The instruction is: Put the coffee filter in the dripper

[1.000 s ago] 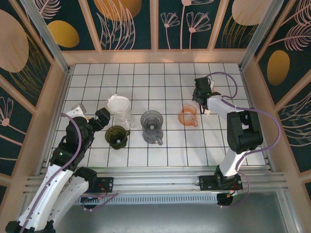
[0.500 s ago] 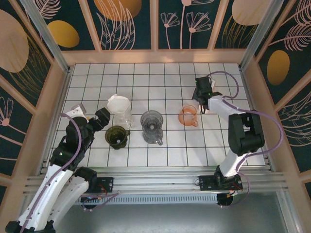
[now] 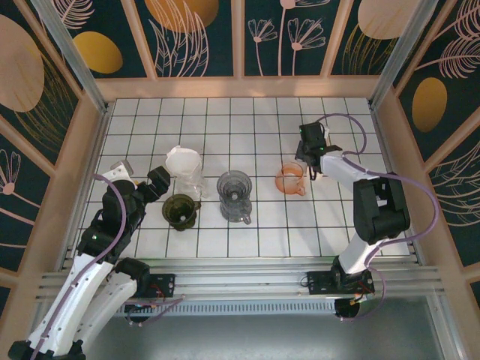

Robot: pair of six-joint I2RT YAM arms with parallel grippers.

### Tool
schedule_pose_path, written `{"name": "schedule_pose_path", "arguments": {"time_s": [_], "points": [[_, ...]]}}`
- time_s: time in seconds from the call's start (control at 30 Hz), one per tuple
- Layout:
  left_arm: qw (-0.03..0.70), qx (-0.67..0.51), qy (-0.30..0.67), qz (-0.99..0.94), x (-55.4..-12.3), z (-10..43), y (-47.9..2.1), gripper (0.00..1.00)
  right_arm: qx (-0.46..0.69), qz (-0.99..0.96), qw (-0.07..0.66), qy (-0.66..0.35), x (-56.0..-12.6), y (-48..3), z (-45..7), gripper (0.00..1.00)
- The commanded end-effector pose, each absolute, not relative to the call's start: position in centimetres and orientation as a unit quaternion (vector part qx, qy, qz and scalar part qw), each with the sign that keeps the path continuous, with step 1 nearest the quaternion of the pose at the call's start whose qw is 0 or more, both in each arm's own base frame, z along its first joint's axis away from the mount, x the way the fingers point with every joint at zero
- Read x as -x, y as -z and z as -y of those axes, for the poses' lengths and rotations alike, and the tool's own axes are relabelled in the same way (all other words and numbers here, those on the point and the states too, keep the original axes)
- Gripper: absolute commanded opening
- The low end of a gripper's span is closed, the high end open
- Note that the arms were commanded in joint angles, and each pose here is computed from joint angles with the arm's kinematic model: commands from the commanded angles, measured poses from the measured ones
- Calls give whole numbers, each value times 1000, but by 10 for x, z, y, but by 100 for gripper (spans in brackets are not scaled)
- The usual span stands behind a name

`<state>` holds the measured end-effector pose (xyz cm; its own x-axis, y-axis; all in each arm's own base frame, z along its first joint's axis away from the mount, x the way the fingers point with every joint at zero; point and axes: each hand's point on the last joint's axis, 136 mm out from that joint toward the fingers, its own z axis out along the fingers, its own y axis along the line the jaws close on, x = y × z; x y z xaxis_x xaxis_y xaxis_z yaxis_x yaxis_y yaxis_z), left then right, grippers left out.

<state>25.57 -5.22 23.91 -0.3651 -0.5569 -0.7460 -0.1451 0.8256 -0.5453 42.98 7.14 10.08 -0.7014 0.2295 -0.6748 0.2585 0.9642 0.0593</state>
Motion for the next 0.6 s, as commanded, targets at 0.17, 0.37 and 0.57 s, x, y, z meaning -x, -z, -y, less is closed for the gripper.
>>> {"name": "schedule_pose_path", "arguments": {"time_s": [0.17, 0.37, 0.57], "points": [[529, 214, 199, -797, -258, 52, -244, 99, -127, -921, 368, 22, -416, -110, -67, 22], [530, 214, 199, -796, -256, 51, -243, 99, -126, -921, 368, 26, -421, -111, -67, 16], [529, 215, 200, -796, -255, 51, -243, 99, -129, -917, 375, 28, -421, -118, -66, 7]]}}
